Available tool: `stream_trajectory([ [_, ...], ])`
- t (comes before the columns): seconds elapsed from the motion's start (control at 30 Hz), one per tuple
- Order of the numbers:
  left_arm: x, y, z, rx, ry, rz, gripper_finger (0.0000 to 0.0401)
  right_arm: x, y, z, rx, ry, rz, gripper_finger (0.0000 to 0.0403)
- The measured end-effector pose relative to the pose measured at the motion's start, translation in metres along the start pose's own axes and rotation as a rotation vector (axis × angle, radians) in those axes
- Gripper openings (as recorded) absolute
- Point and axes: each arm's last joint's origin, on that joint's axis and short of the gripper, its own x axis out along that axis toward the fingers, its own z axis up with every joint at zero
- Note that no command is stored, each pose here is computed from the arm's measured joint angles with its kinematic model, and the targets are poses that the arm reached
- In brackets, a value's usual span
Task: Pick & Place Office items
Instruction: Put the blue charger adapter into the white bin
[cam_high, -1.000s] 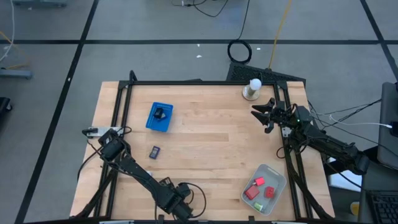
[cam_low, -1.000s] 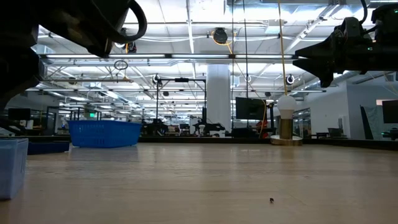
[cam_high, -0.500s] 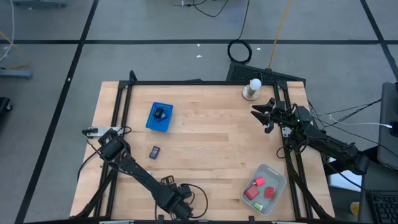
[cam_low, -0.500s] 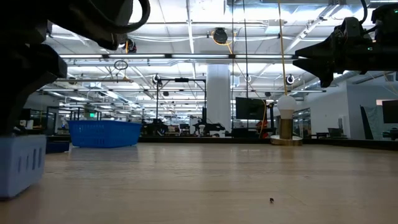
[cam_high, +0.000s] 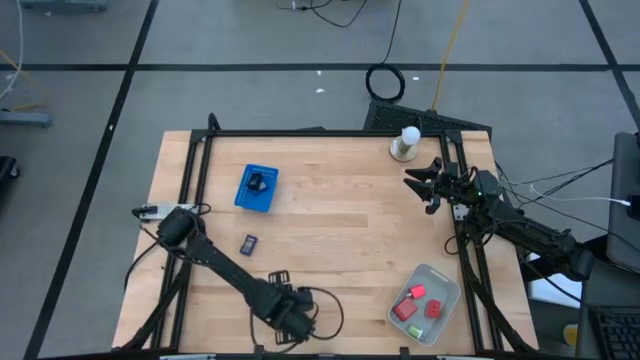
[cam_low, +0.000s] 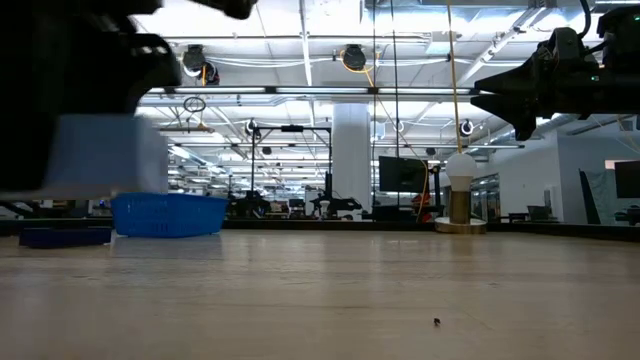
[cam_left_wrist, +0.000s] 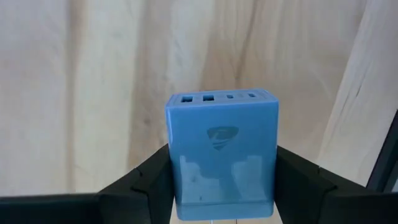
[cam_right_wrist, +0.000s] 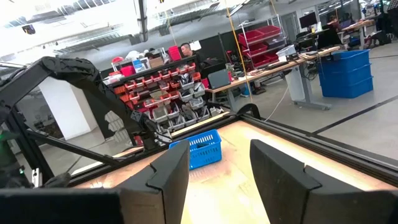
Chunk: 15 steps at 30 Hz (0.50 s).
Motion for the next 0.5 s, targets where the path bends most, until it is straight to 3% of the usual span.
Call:
stream_trajectory([
  [0.5, -0.050, 0.069, 0.044, -0.119, -0.144, -0.030, 0.0210, 0.000, 0.000, 0.000, 0.000, 0.000, 0.000, 0.0160],
])
